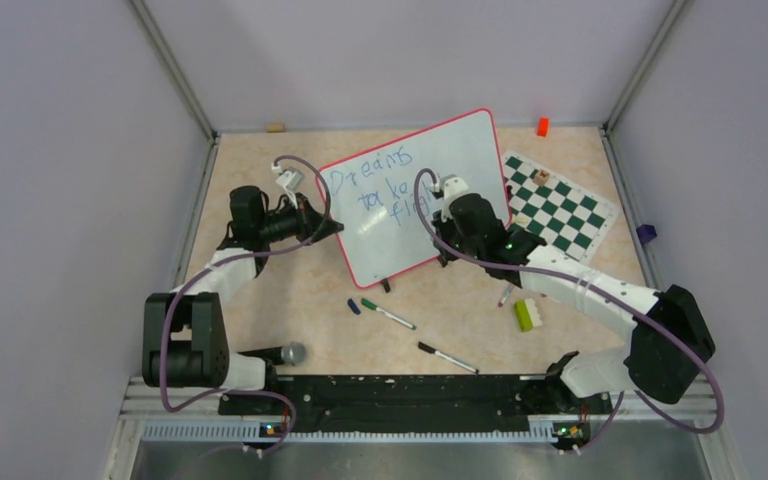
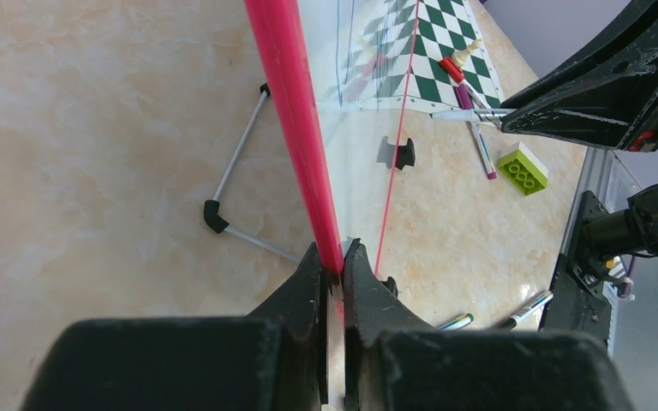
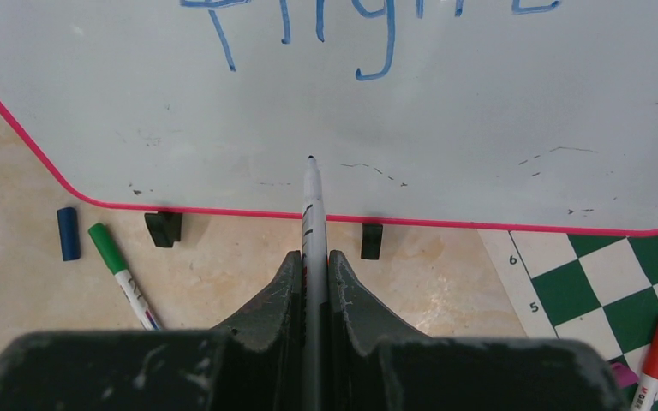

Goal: Write a sentence on the whiteboard

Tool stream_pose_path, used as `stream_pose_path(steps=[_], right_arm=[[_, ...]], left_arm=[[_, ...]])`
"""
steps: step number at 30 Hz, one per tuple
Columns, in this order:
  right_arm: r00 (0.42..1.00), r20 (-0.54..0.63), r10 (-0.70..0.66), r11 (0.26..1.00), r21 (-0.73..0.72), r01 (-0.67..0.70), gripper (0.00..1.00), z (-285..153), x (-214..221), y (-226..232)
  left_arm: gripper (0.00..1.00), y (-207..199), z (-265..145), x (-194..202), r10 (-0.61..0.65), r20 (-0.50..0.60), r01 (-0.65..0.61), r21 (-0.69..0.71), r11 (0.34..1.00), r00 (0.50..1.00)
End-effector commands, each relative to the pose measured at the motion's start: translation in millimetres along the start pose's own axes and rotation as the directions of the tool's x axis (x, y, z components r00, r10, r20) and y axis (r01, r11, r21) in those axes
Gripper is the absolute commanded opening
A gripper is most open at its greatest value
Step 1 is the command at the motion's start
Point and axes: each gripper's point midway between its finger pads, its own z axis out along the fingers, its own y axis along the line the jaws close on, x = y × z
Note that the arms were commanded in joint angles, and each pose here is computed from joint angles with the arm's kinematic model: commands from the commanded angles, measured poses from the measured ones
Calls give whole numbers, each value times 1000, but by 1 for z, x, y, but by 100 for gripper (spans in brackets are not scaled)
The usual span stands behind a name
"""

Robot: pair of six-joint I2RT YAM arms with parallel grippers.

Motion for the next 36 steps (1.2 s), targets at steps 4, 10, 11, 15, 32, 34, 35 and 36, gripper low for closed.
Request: stream_pose_path(steps=[4,10,11,15,32,34,35,36], right_arm=[[995,105,0,1000,-14,2,0,3,-42,12],[994,107,-3,1000,20,0,0,7,-43,7],[994,106,-3,1000,27,0,0,8,-43,6],[995,100,-11,998,65,5,0,11,-41,0],[998,59,-28,996,90,23,0,31,-32,-2],[998,45,-31,995,95,27,0,34,-27,-3],[999,38,-32,995,95,28,0,35,-25,-3],[999,31,-33,995,96,30,0,35,-23,-3]], left_arm=[[0,19,5,9,143,-33,-144,-62,988,989],[0,19,5,9,143,-32,-144,-61,988,989],[0,19,6,9,140,-34,-142,-61,988,990],[0,19,6,9,141,-34,-143,-61,988,989],[0,18,5,9,141,-33,-143,-60,988,989],[0,18,5,9,143,-32,-144,-61,988,989],[0,18,5,9,142,-33,-144,-60,988,989],[0,19,5,10,141,-34,-142,-61,988,990]])
